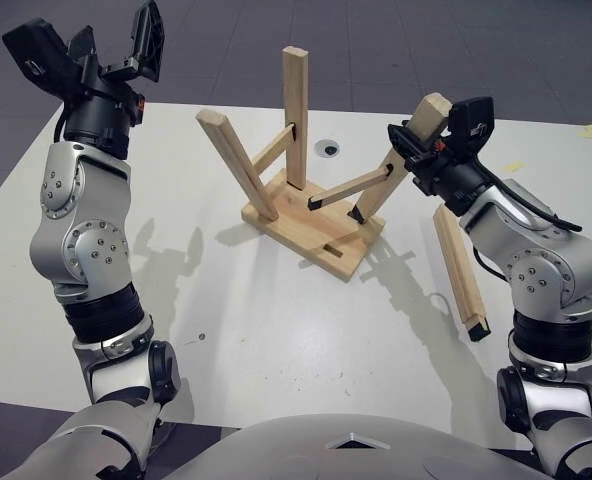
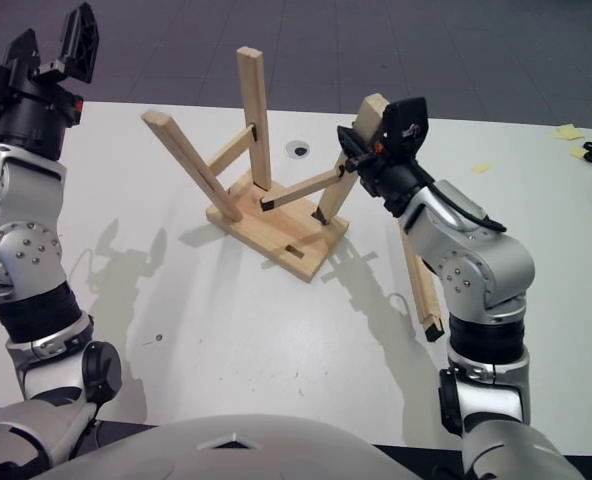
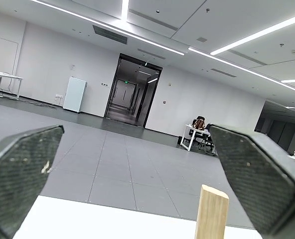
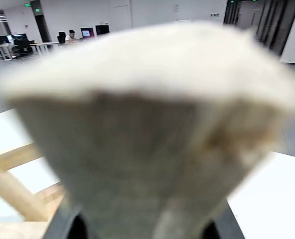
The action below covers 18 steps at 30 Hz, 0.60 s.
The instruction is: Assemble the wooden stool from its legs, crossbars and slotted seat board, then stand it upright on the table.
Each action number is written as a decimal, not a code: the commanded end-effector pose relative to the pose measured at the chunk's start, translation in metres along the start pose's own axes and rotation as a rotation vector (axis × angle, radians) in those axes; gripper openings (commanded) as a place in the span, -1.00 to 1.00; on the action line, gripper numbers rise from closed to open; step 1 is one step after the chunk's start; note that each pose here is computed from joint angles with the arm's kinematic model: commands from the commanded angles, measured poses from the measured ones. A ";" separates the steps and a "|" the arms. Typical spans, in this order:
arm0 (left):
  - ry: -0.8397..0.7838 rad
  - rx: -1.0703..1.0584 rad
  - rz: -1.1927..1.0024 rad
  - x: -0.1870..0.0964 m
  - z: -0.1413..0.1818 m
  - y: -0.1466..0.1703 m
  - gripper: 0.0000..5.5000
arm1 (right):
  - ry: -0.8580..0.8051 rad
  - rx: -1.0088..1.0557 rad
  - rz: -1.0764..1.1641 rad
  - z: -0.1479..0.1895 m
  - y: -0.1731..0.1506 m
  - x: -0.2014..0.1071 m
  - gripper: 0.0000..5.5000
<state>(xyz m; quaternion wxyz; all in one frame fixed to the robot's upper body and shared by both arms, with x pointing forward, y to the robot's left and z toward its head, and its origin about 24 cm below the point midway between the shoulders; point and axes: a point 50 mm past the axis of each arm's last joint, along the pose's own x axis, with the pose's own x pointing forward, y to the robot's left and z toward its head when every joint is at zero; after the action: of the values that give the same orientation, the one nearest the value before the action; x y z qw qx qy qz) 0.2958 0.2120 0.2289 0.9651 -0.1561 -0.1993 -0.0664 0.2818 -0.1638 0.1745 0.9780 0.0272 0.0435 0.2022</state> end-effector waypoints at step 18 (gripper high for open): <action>0.037 -0.016 -0.043 0.005 -0.015 -0.002 0.96 | -0.104 -0.115 0.512 0.021 -0.027 0.024 -0.63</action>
<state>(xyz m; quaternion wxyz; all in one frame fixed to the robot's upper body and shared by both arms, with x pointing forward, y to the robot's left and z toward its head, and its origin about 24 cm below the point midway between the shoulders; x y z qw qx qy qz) 0.3027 0.2067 0.2197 0.9659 -0.1571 -0.1856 -0.0887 0.3108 -0.1830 0.1831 0.9089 0.0304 -0.0133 0.4157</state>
